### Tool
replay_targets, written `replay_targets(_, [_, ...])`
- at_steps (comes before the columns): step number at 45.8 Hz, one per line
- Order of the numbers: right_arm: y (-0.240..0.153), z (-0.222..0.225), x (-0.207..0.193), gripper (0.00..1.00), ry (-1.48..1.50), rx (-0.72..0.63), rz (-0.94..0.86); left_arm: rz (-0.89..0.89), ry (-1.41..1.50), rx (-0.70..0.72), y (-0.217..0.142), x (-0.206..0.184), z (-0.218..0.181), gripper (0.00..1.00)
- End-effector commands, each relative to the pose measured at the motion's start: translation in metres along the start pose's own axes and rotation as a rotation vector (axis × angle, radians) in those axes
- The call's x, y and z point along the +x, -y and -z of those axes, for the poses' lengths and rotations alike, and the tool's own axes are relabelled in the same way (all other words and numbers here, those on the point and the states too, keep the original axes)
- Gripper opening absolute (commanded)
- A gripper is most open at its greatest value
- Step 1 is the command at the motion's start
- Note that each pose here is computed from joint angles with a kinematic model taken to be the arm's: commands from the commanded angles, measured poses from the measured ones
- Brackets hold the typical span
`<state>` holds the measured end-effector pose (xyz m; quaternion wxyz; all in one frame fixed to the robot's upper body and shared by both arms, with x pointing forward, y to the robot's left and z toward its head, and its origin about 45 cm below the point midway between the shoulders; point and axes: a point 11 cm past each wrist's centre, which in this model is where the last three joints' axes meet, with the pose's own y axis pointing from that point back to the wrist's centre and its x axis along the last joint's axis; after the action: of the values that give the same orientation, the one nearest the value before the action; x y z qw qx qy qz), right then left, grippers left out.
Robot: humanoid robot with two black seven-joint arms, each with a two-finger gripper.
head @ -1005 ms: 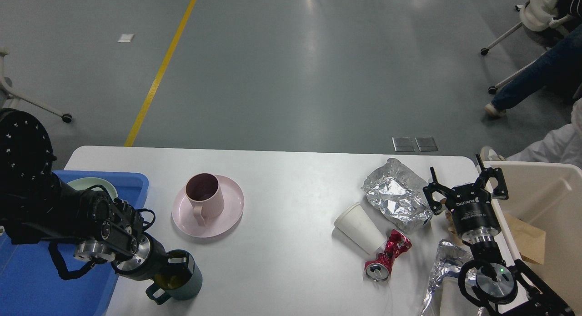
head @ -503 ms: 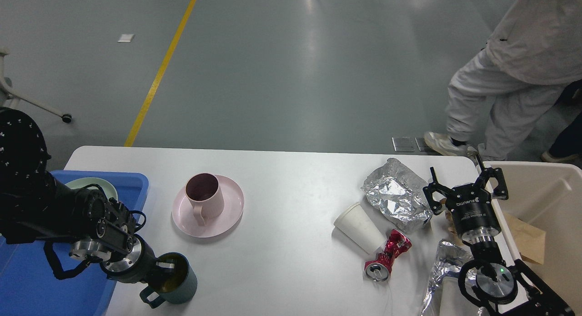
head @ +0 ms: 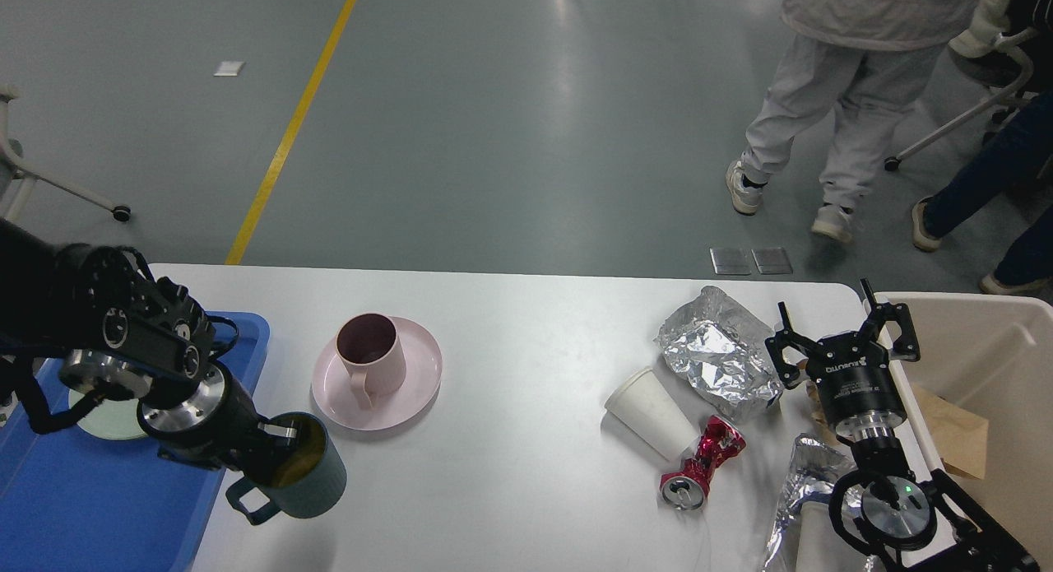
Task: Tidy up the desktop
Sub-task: 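Carry the teal mug onto the blue tray and release it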
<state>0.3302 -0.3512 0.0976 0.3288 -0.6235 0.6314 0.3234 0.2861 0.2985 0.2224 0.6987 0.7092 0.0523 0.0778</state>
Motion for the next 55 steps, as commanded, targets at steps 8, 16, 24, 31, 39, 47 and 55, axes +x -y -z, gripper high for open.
replay_targets(8, [0.0, 0.0, 0.0, 1.0, 0.001, 0.001, 0.0, -0.008, 0.082, -0.067, -0.138, 0.011, -0.037, 0.0])
replay_targets(16, [0.0, 0.0, 0.0, 1.0, 0.0, 0.0, 0.0, -0.039, 0.1, -0.069, -0.171, 0.007, -0.043, 0.0])
replay_targets(24, [0.0, 0.0, 0.0, 1.0, 0.0, 0.0, 0.0, -0.046, 0.059, -0.055, -0.169, 0.011, -0.026, 0.0])
replay_targets(31, [0.0, 0.0, 0.0, 1.0, 0.001, 0.001, 0.0, -0.054, -0.017, -0.051, -0.142, 0.021, 0.039, 0.0])
replay_targets(39, [0.0, 0.0, 0.0, 1.0, 0.001, 0.001, 0.0, -0.035, -0.162, -0.03, -0.086, 0.027, 0.127, 0.0])
replay_targets(47, [0.0, 0.0, 0.0, 1.0, 0.001, 0.001, 0.0, -0.055, -0.273, 0.032, -0.05, 0.03, 0.197, 0.0])
replay_targets(55, [0.0, 0.0, 0.0, 1.0, 0.001, 0.001, 0.0, -0.073, -0.323, 0.079, -0.016, 0.026, 0.245, 0.0])
